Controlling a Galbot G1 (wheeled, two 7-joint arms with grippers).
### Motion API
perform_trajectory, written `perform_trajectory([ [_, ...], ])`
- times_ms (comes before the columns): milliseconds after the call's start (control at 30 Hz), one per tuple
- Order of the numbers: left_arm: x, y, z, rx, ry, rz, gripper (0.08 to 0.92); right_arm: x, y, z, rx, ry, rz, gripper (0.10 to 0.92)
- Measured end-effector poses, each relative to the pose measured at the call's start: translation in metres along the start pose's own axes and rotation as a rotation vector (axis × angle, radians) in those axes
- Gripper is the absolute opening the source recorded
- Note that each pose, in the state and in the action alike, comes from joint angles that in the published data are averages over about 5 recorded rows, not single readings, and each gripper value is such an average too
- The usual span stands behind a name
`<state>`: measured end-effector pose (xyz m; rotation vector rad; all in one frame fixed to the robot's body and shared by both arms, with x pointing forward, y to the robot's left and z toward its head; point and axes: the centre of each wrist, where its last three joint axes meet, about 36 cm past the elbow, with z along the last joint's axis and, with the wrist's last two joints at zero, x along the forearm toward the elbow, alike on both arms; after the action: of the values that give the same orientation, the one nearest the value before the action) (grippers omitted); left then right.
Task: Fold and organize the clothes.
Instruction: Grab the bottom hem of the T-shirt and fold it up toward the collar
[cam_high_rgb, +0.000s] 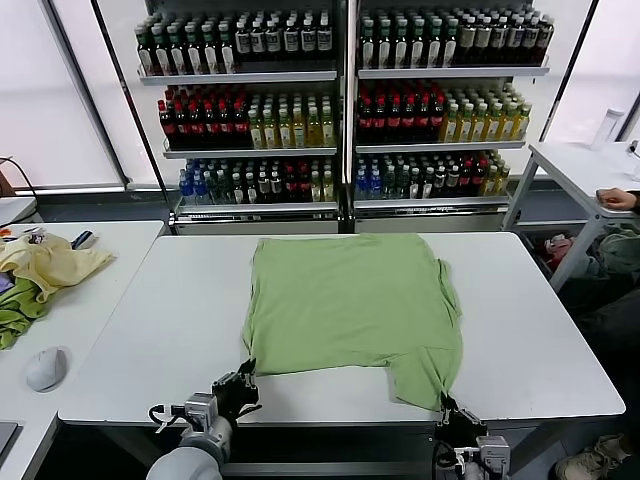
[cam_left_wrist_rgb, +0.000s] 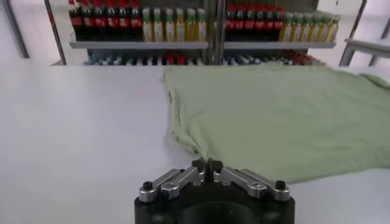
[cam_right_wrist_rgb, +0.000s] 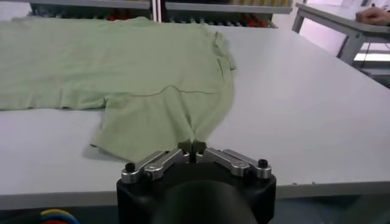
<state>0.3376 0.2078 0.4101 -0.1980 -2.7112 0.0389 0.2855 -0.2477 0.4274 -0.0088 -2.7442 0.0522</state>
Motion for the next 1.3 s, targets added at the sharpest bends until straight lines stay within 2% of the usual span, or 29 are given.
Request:
perform_trajectory([
  [200,-0.001,0.007,-0.01,0.004,-0.04,0.019,0.113,-0.014,-0.013,-0.019,0.004,-0.073,-0.01,0.121],
  [500,-0.016,0.016,-0.023,-0.017,-0.067,0.041,0.113,-0.047,-0.026,-0.048,0.026,-0.161,-0.019,0.121],
  [1000,-0.071,0.022,-0.038,-0.058,-0.09,0.026,0.113,-0.125,-0.035,-0.071,0.092,-0.214,-0.019,0.121],
  [1300,-0.106,0.025,-0.039,-0.116,-0.08,-0.01,0.113,-0.162,-0.029,-0.071,0.132,-0.216,-0.016,0.121],
])
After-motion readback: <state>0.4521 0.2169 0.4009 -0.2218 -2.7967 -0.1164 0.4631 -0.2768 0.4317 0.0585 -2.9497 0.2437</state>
